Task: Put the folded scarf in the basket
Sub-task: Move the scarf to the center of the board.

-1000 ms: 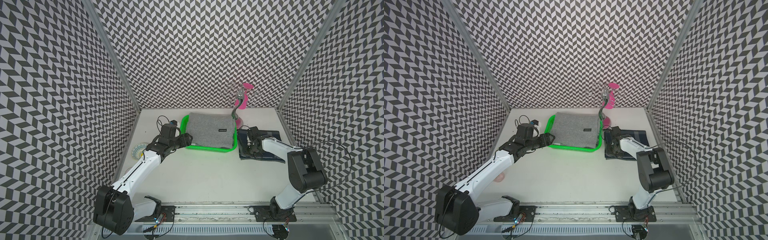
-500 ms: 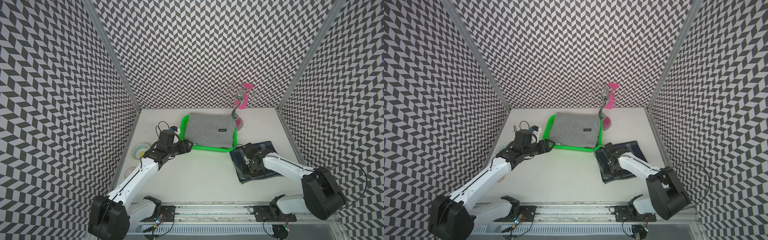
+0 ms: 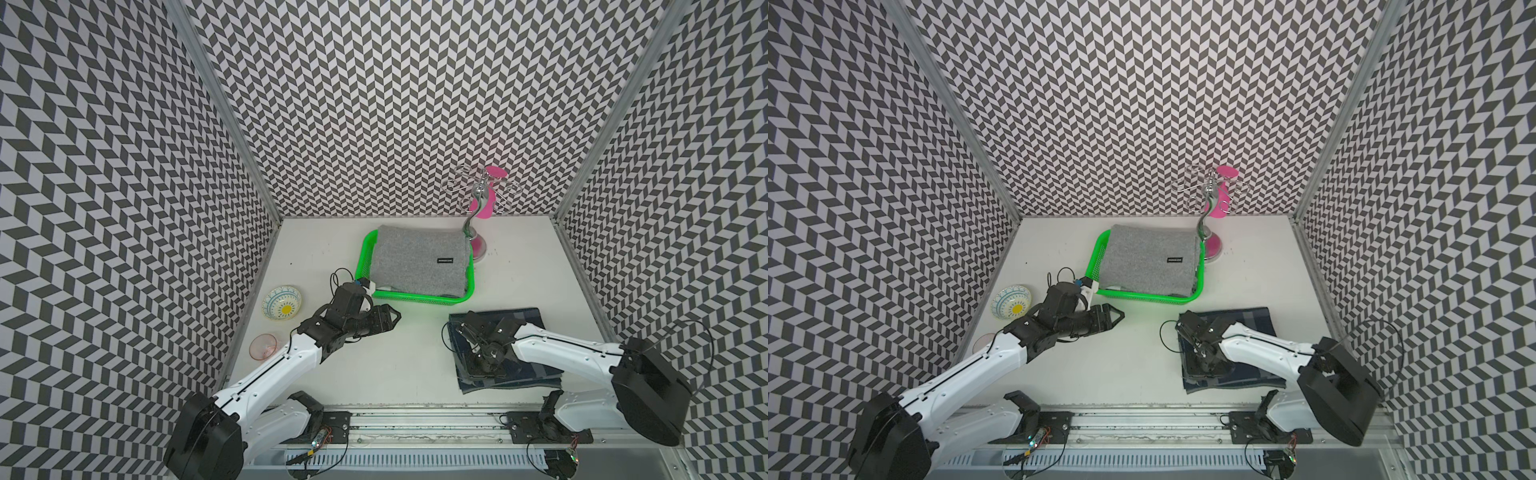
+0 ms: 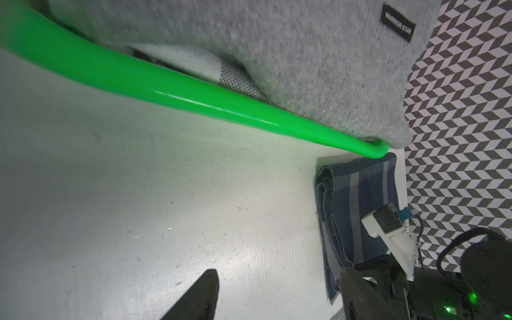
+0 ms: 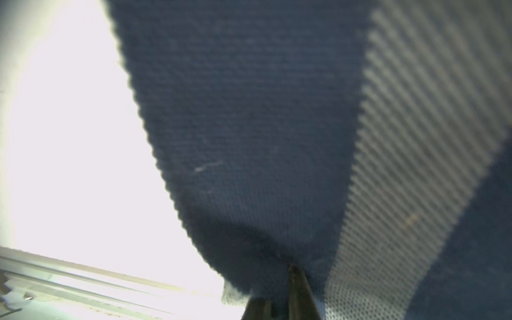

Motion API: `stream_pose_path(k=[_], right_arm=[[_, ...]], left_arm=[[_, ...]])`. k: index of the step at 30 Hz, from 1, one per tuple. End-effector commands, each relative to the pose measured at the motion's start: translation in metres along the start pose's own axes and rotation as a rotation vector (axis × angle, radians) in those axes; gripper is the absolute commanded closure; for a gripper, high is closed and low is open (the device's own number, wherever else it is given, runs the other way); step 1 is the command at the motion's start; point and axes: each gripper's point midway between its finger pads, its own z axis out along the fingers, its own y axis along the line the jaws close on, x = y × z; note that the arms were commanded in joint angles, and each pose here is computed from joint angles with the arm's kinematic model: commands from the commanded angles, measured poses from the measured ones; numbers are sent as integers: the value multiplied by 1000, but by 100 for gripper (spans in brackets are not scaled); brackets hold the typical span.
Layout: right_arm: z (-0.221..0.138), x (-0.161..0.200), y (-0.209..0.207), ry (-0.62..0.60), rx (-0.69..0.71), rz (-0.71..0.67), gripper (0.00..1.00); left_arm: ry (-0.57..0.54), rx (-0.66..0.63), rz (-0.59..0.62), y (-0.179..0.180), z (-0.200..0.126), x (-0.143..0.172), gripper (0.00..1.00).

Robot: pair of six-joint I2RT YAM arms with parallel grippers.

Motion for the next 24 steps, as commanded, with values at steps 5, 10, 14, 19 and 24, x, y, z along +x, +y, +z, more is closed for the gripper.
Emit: stream_pose_path(k=[5,10,14,19,24], right_arm=[[0,-34,74,-92,-93,-110,84],[8,-25,78,-75,-128,-121,70],[-19,-28,87,-146,-175,-142,53],[-80,-38,88,-295,-219,-96,48],[-93,-39,40,-329,-187,2,49]], left_arm=[[-20,4,-32,2,-2,2,27],[-16,13,-52,2,2,5,27],[16,8,-30,-3,13,16,28],[60,38,0,-25,29,32,28],[99,58,52,-46,46,48,27]])
